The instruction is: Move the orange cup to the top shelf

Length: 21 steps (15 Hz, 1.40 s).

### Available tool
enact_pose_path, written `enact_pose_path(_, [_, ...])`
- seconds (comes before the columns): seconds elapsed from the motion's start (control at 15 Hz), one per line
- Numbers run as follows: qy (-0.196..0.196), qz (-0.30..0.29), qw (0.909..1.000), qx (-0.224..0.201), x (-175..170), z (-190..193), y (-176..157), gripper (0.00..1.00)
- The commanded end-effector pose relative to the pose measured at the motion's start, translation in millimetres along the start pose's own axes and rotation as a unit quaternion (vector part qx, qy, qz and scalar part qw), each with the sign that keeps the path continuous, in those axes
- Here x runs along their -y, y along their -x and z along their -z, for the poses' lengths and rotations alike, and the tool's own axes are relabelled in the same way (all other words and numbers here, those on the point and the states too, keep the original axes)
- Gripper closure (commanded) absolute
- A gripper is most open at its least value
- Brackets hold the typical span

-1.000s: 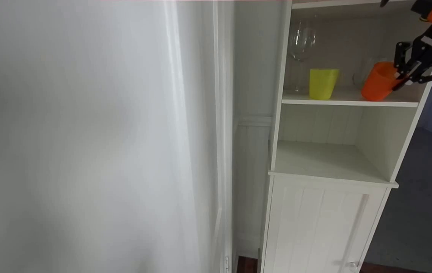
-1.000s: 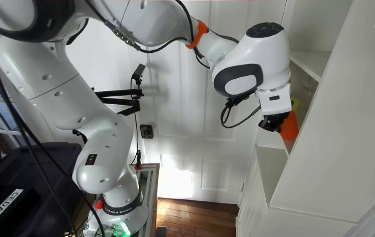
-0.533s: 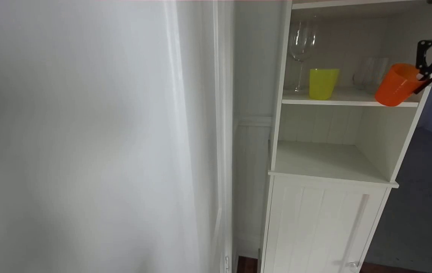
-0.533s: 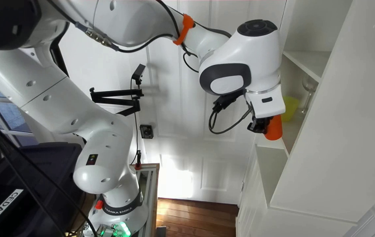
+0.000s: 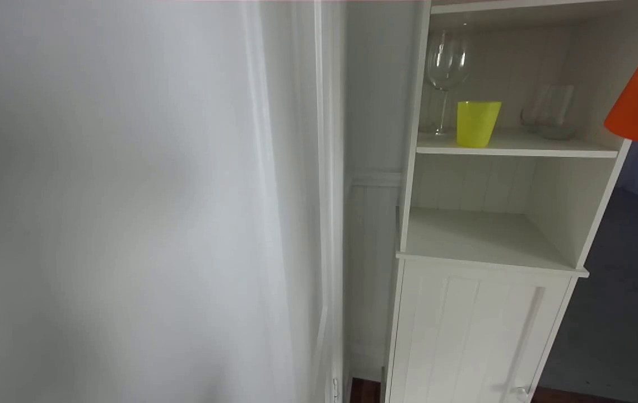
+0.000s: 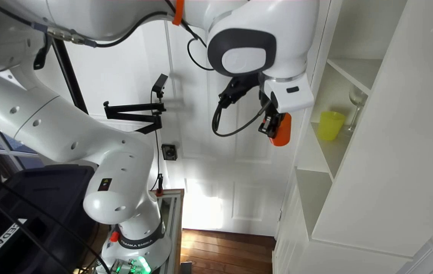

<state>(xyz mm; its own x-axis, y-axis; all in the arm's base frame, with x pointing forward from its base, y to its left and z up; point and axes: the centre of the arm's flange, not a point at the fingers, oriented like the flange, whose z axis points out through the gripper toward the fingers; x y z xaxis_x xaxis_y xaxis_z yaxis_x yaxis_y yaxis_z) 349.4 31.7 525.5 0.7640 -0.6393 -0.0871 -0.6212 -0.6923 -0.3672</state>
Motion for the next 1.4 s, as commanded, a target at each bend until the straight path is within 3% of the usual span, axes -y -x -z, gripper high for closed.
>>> enact_pose_path(0.0, [0.014,0.016,0.9993,0.031,8.4,47.4,13.1,0.99])
enact_pose_path(0.2, [0.006,0.023,0.9992,0.031,21.9,71.0,16.2,0.99])
enact_pose_path(0.27, [0.013,0.018,0.9994,0.028,11.7,53.1,17.9,0.94])
enact_pose_path(0.6, [0.009,0.022,0.9995,0.022,17.3,64.9,18.5,0.94])
enact_pose_path(0.67, [0.010,0.021,0.9995,0.022,17.4,64.2,18.1,0.99])
enact_pose_path(0.8, [0.004,0.023,0.9997,-0.001,27.1,76.5,10.5,0.99])
enact_pose_path(1.07, [-0.047,0.038,0.9969,-0.051,59.9,124.4,2.2,0.99])
enact_pose_path(1.33, [-0.087,0.034,0.9937,-0.063,86.0,157.6,-8.4,0.99])
